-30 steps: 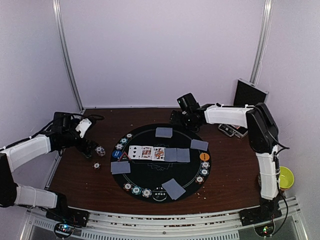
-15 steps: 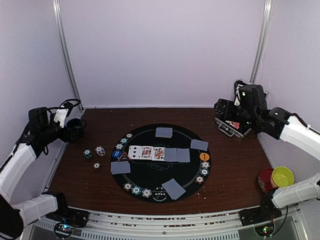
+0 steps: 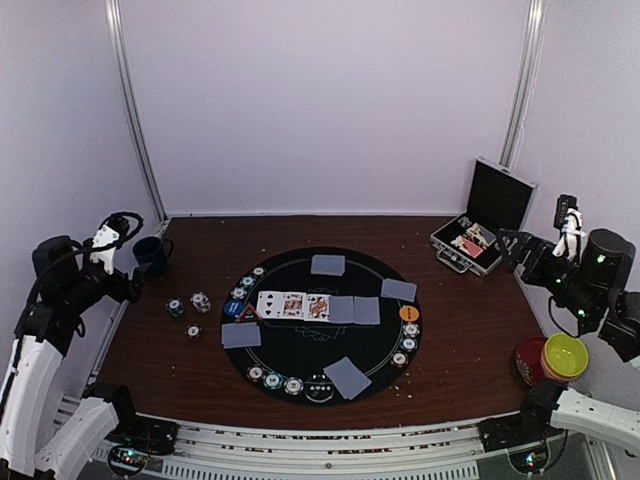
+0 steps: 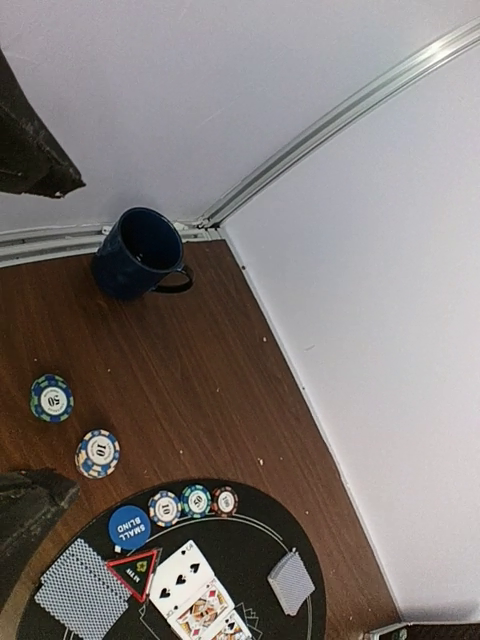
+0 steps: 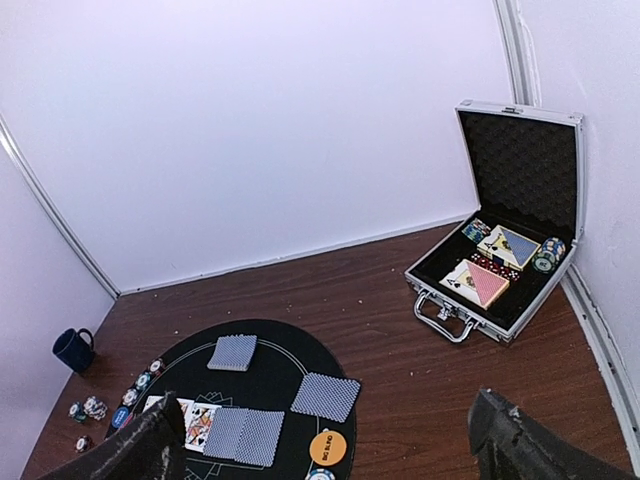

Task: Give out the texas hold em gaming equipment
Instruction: Reset both arms

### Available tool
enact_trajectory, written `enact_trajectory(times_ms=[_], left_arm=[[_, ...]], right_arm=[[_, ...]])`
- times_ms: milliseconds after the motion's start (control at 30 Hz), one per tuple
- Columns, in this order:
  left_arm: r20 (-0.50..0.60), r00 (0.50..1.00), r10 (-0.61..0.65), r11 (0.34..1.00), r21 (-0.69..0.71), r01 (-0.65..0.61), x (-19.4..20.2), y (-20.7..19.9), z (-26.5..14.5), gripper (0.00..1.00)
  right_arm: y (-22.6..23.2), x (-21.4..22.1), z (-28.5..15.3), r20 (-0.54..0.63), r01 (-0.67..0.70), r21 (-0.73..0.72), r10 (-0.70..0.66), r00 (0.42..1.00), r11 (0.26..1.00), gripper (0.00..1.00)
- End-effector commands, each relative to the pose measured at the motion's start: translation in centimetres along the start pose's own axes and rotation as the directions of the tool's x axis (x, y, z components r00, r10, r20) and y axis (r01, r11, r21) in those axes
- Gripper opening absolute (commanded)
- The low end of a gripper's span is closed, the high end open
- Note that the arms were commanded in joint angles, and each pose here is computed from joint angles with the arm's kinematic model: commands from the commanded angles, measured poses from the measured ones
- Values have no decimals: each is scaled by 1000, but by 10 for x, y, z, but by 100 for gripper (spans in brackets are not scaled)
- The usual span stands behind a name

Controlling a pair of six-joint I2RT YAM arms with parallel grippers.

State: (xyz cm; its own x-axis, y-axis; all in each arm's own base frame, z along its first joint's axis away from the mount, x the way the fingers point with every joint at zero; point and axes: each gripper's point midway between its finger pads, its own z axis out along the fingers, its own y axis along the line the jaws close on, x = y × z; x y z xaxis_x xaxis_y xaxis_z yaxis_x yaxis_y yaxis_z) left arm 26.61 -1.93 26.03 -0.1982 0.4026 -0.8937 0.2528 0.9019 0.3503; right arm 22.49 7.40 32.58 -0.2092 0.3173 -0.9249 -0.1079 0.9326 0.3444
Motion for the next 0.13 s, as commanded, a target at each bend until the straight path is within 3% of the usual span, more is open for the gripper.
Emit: enact_trajectory(times_ms=[0,100], left_arm=[[53,998,16,1000,21,-17,-6,-6,-9,98],[68,997,21,999,29,-23,-6,-10,-10,98]], right_arm=[[-3,4,-4,-8,27,3,-27,1000,1000,100],[-4,-1,-6,14,20,3,-20,1000,1000,100]])
